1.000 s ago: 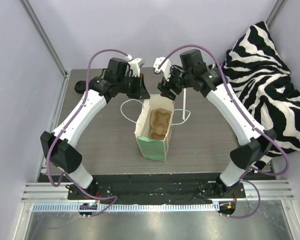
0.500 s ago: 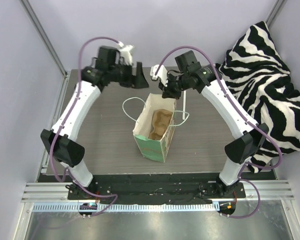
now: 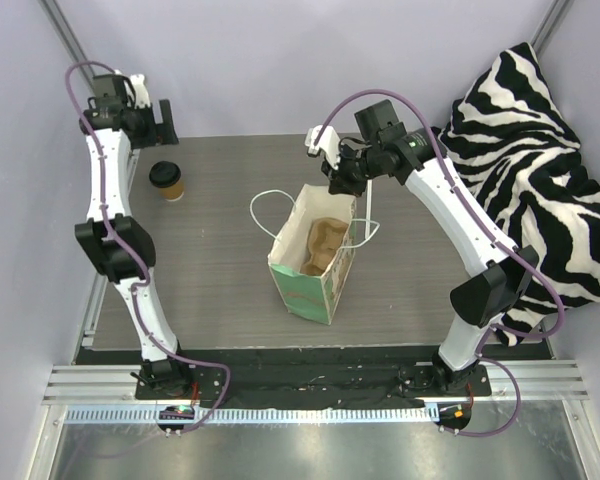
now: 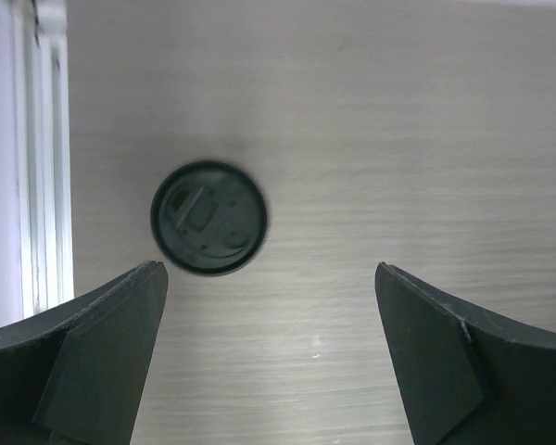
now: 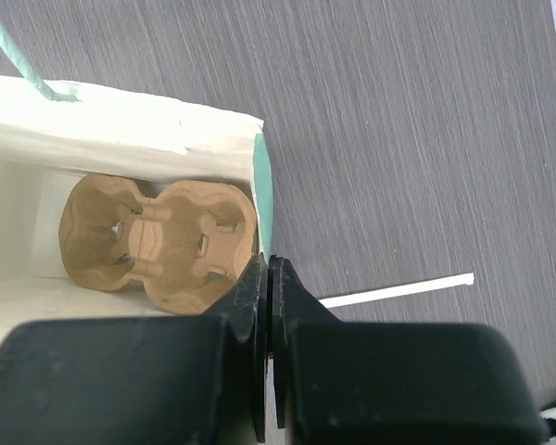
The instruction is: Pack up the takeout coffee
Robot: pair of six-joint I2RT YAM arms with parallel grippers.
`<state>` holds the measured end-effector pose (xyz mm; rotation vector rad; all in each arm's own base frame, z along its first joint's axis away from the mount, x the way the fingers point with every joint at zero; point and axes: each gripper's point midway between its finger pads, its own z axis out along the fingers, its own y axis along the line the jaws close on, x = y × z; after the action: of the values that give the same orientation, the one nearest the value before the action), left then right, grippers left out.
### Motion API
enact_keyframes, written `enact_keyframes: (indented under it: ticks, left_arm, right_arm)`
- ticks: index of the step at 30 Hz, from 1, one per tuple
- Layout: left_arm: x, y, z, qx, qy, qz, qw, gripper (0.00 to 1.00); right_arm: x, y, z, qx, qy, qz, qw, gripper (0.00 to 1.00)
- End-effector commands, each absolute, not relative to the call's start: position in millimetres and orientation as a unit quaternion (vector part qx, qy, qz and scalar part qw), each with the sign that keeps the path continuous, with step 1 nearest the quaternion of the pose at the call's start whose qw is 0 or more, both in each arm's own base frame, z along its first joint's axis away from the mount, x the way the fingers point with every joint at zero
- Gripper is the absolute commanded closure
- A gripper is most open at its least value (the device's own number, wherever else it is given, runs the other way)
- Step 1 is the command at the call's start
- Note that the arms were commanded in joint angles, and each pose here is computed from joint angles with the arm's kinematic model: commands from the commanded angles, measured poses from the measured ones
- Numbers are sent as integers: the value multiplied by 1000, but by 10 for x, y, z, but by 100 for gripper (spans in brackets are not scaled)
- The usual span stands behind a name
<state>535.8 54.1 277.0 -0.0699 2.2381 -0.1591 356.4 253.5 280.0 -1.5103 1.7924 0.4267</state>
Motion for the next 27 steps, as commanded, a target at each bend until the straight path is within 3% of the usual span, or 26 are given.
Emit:
enact_keyframes:
  ticks: [1, 14, 27]
  left_arm:
    - [5344, 708, 2330, 2, 927, -8, 375, 0]
    - [5522, 855, 1657, 24, 944, 17, 327, 7]
    - [5597, 899, 1397, 21, 949, 18, 315, 5]
  right_arm:
    - [3602, 2498, 2984, -576, 694, 158, 401, 99]
    - [3609, 2444, 2986, -572, 699, 155, 401, 99]
    - [3623, 2445, 2955, -570, 702, 156, 396, 99]
